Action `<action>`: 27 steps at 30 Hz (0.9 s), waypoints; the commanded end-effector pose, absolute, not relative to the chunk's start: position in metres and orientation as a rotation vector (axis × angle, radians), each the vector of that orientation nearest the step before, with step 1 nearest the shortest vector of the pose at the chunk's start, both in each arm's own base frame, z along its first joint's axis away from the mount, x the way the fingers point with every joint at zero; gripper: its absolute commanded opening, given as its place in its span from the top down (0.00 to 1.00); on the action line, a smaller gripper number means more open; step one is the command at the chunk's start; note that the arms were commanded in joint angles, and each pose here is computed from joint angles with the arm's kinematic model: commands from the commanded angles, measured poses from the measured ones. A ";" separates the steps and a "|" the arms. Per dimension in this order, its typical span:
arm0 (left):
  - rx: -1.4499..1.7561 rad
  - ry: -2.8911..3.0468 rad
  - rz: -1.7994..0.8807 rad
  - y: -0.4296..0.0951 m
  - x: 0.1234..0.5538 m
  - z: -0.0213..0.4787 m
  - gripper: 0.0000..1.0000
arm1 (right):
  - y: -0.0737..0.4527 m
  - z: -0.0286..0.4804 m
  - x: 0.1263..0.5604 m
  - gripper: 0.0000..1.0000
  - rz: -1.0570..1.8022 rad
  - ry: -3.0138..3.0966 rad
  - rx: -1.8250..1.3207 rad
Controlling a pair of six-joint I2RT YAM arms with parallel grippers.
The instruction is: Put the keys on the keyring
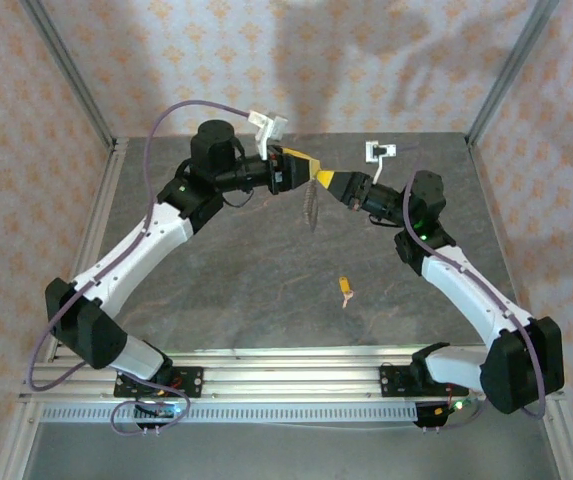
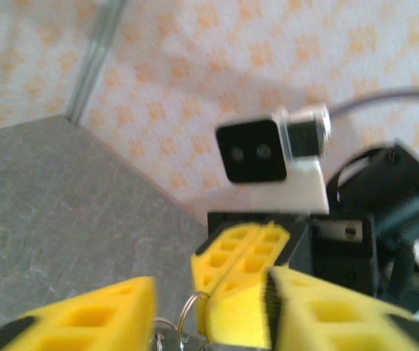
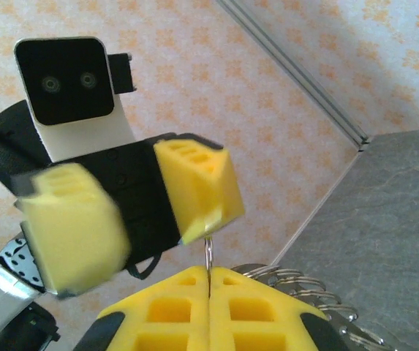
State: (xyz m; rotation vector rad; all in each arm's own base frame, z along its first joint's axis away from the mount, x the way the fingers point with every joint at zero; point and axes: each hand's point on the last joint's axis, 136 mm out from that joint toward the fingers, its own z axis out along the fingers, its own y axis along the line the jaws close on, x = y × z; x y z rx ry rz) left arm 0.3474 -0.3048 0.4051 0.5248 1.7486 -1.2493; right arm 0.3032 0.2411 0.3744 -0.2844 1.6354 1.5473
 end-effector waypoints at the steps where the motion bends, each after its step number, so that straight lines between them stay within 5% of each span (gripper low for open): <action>1: 0.326 1.586 -1.208 -0.278 0.350 0.455 0.45 | 0.234 0.400 0.291 1.00 1.493 1.520 -0.321; 9: 0.181 1.592 -1.272 -0.268 0.346 0.434 0.40 | 0.228 0.407 0.286 1.00 1.461 1.477 -0.323; 27: 0.263 1.580 -1.360 -0.309 0.329 0.421 0.52 | 0.224 0.432 0.274 1.00 1.549 1.369 -0.301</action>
